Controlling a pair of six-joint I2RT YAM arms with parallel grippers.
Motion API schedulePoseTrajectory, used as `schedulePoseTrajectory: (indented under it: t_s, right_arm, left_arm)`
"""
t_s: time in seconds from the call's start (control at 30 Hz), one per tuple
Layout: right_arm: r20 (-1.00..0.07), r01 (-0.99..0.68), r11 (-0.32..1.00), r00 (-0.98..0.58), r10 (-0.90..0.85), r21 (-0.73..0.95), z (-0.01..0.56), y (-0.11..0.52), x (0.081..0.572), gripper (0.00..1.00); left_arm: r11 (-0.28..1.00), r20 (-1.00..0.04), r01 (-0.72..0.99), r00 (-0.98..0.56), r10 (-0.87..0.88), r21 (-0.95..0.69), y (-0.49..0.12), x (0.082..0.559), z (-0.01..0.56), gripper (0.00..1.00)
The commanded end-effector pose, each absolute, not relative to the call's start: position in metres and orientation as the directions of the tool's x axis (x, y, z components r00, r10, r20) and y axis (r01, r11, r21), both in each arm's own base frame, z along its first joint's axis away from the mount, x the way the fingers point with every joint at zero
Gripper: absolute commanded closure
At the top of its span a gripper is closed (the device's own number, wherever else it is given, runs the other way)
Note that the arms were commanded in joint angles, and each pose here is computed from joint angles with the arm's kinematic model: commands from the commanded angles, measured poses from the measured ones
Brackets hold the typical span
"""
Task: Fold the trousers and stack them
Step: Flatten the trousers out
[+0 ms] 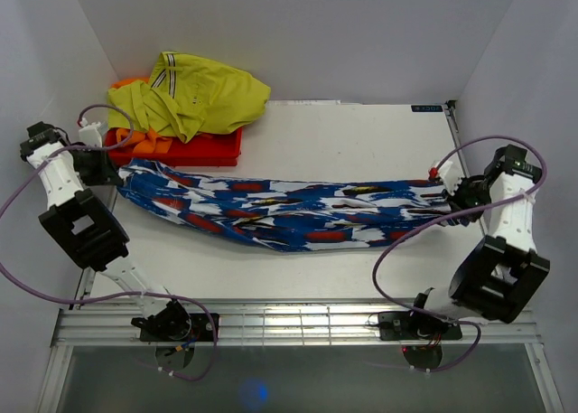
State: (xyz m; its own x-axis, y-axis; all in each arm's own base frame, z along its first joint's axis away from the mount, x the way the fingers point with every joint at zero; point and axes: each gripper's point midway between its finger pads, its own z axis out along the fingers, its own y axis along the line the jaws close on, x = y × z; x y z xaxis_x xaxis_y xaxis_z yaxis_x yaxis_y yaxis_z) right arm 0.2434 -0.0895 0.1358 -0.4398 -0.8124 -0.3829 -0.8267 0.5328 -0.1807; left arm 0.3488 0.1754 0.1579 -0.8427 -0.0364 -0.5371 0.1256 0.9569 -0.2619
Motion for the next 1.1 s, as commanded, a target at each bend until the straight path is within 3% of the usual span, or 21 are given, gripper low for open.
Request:
schedulePoseTrajectory:
  t_s: [0.0,0.13,0.37,0.43,0.47,0.5,0.53,0.57,0.67,0.7,0.87,1.07]
  right_arm:
    - [-0.392,-0.802,0.585,-0.502,-0.771,-0.123,0.125,-0.105,0.282,0.92]
    - [-0.351,-0.772,0.632,-0.575,-0.739,-0.069,0.097,-0.111,0.32,0.92]
    - [-0.216,-0.754,0.652,-0.625,-0.75,-0.08,0.036,-0.105,0.341,0.92]
    - [-0.199,-0.743,0.662,-0.637,-0.745,-0.099,0.03,-0.101,0.347,0.92]
    - [-0.183,-0.736,0.669,-0.646,-0.741,-0.106,0.029,-0.103,0.348,0.88]
    - [-0.184,-0.717,0.686,-0.663,-0.725,-0.119,0.03,-0.103,0.351,0.82]
    - [-0.183,-0.716,0.685,-0.662,-0.727,-0.13,0.033,-0.103,0.352,0.77]
    - [-0.193,-0.713,0.687,-0.661,-0.725,-0.139,0.038,-0.102,0.353,0.6]
    - [-0.256,-0.708,0.68,-0.633,-0.731,-0.191,0.071,-0.096,0.353,0.28]
    - [-0.263,-0.713,0.678,-0.629,-0.732,-0.18,0.077,-0.092,0.348,0.24]
    - [-0.347,-0.777,0.612,-0.54,-0.767,-0.144,0.113,-0.045,0.317,0.22]
    - [-0.354,-0.891,0.453,-0.415,-0.838,-0.028,0.09,0.018,0.256,0.28]
  left_arm:
    - [0.968,-0.602,0.18,-0.798,0.039,-0.176,0.177,0.381,0.177,1.0]
    - [0.961,-0.557,0.172,-0.83,0.022,-0.217,0.163,0.409,0.151,1.0]
    - [0.959,-0.468,0.153,-0.883,0.026,-0.237,0.134,0.434,0.102,1.0]
    - [0.957,-0.462,0.137,-0.887,0.004,-0.255,0.131,0.437,0.097,0.86]
    - [0.955,-0.462,0.13,-0.887,-0.009,-0.268,0.127,0.438,0.098,0.78]
    - [0.953,-0.462,0.128,-0.887,-0.014,-0.274,0.125,0.438,0.099,0.6]
    - [0.948,-0.466,0.132,-0.884,-0.019,-0.289,0.122,0.438,0.101,0.52]
    - [0.946,-0.479,0.153,-0.878,-0.004,-0.287,0.12,0.434,0.108,0.44]
    - [0.949,-0.529,0.167,-0.849,0.0,-0.269,0.123,0.422,0.133,0.25]
    - [0.95,-0.543,0.159,-0.839,-0.014,-0.27,0.129,0.419,0.139,0.2]
    - [0.931,-0.585,0.042,-0.788,-0.192,-0.362,0.189,0.388,0.161,0.19]
    - [0.924,-0.578,0.121,-0.807,-0.122,-0.364,0.21,0.357,0.119,0.19]
